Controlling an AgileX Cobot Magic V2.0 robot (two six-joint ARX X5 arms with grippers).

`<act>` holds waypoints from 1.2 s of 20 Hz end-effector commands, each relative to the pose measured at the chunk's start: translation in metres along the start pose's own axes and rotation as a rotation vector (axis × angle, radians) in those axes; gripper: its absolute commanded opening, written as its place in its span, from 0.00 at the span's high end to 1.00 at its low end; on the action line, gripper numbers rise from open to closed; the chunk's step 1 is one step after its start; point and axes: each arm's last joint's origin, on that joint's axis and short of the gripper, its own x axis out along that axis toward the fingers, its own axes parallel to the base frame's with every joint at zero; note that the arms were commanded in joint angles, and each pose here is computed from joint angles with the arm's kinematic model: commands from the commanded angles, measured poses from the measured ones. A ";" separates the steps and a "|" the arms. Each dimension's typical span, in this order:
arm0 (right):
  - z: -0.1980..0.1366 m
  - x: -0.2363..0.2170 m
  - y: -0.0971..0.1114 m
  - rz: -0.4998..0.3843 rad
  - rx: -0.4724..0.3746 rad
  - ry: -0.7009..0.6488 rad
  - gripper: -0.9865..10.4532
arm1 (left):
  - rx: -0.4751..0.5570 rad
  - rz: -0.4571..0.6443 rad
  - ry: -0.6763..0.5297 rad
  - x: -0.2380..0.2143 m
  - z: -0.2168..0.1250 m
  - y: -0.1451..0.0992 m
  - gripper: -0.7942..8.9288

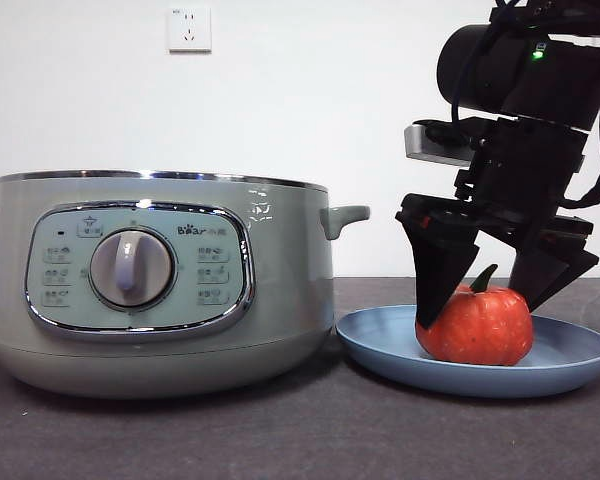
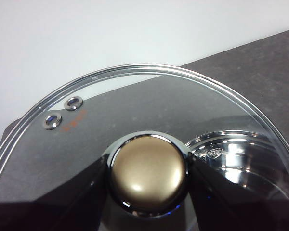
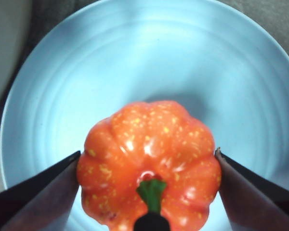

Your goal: Take the pumpkin out from the steamer,put the pumpkin in the blue plate,close the lid

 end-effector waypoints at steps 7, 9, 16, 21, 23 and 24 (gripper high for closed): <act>0.001 -0.033 0.002 0.012 0.061 -0.110 0.42 | -0.023 -0.090 -0.075 -0.005 0.007 0.000 0.93; 0.000 -0.061 0.003 0.017 0.056 -0.204 0.42 | -0.044 -0.097 -0.072 -0.002 0.008 -0.002 0.93; -0.021 -0.155 0.007 0.036 0.058 -0.536 0.42 | -0.047 -0.261 0.005 0.048 0.009 -0.026 0.93; -0.036 -0.184 0.006 -0.008 0.070 -0.641 0.42 | -0.040 -0.291 0.135 0.092 -0.003 -0.046 0.93; -0.039 -0.188 0.006 -0.007 0.070 -0.649 0.42 | -0.039 -0.335 0.177 0.105 -0.008 -0.053 0.93; -0.041 -0.189 0.006 -0.008 0.070 -0.650 0.42 | -0.044 -0.348 0.198 0.112 -0.011 -0.056 0.93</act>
